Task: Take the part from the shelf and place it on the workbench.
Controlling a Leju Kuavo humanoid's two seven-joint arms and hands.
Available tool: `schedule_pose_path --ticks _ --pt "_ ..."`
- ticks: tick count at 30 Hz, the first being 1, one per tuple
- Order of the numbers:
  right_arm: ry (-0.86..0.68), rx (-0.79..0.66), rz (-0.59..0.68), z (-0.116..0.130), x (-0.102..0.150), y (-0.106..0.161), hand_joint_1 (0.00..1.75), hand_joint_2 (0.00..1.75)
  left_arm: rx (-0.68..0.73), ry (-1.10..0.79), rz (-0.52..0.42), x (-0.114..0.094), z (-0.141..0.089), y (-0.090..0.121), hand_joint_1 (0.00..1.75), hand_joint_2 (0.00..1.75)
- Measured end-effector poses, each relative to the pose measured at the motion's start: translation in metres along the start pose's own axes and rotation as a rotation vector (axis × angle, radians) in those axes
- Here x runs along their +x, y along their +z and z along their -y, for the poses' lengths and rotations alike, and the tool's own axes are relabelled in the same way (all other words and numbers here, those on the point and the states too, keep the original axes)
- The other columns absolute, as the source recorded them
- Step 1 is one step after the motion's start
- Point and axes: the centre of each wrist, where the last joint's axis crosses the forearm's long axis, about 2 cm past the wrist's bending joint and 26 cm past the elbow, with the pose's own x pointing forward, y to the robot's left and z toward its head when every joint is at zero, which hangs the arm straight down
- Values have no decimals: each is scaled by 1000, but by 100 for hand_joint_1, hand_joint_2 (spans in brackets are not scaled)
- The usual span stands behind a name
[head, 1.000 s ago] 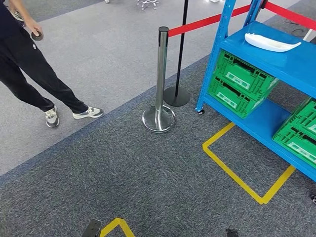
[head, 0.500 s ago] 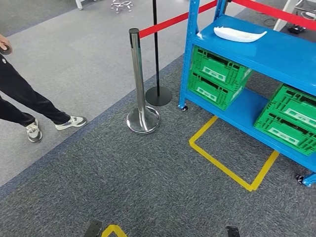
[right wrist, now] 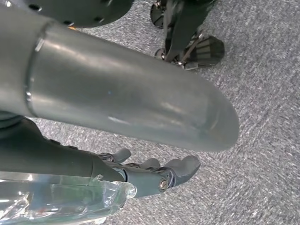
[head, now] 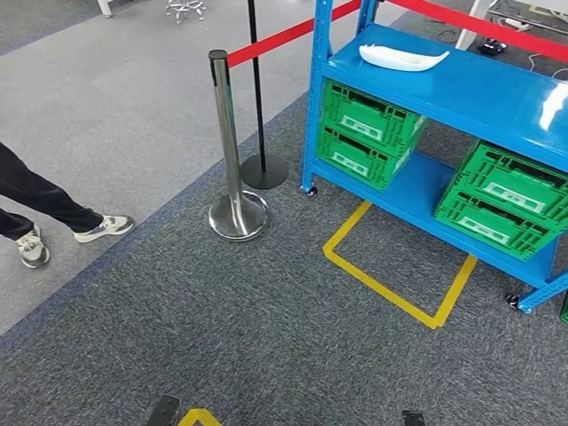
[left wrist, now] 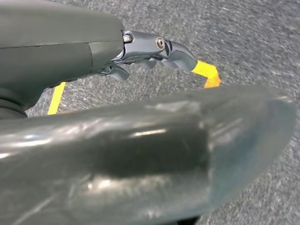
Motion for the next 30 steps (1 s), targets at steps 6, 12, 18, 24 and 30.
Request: schedule_pose_path --ticks 6,12,18,24,30 --pt "2 5 4 -2 2 0 0 0 -12 1 0 0 0 0 0 0" --pt "2 6 6 -2 3 0 0 0 -16 -3 -6 -3 1 2 0 0" --pt "4 8 -3 -3 3 0 0 0 -21 -4 -5 -3 0 1 0 0" --pt "5 8 -9 -3 0 1 0 0 -31 -9 -5 -2 0 1 0 0" --pt "5 8 -10 -3 0 1 0 0 -34 -10 -8 -3 1 2 0 0"
